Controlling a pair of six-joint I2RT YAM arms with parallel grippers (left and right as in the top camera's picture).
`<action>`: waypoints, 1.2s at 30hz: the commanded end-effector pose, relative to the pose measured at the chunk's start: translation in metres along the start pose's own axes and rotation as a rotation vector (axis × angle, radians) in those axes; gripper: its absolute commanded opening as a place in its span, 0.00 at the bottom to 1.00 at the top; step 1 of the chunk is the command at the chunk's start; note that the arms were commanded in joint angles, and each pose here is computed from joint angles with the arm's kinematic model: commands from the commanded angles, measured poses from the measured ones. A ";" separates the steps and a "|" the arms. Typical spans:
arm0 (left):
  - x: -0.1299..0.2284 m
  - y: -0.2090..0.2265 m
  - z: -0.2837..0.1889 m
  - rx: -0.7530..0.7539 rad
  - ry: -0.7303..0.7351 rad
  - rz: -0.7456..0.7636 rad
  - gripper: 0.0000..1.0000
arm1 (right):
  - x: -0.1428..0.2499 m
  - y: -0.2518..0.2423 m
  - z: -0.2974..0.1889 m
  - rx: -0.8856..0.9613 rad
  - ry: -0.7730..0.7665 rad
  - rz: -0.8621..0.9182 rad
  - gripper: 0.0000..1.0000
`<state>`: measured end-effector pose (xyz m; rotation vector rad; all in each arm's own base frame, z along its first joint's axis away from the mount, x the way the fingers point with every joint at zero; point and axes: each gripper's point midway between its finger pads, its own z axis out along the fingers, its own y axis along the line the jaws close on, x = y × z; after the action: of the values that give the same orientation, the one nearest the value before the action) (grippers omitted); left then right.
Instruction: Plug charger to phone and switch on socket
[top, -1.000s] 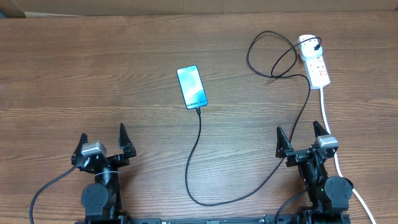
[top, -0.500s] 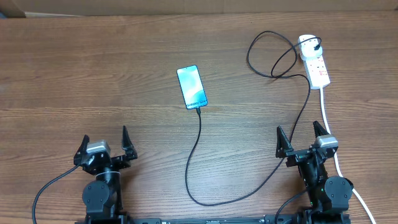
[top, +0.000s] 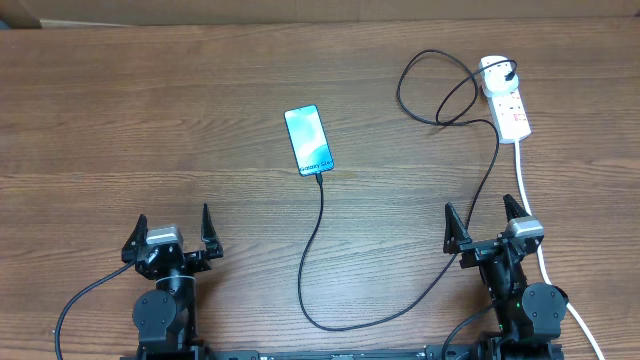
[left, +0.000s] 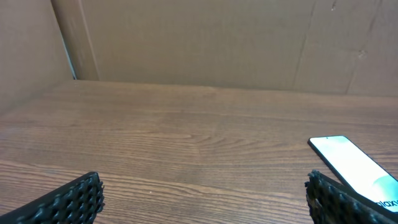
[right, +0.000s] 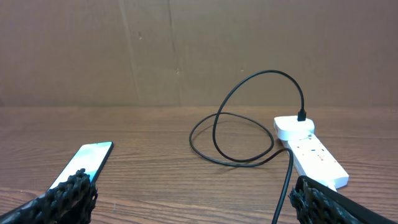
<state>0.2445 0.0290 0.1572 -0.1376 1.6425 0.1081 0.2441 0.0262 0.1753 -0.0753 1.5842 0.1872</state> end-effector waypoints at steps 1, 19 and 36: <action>0.000 -0.001 0.000 0.009 -0.003 0.019 1.00 | 0.002 0.000 0.000 -0.002 -0.003 0.003 1.00; -0.001 0.000 0.000 0.000 -0.009 0.021 1.00 | 0.002 0.000 0.000 -0.002 -0.002 0.003 1.00; -0.001 0.000 0.000 0.000 -0.008 0.021 1.00 | 0.002 0.000 0.000 -0.002 -0.003 0.002 1.00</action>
<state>0.2446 0.0284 0.1574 -0.1322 1.6422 0.1079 0.2441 0.0262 0.1753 -0.0747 1.5842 0.1872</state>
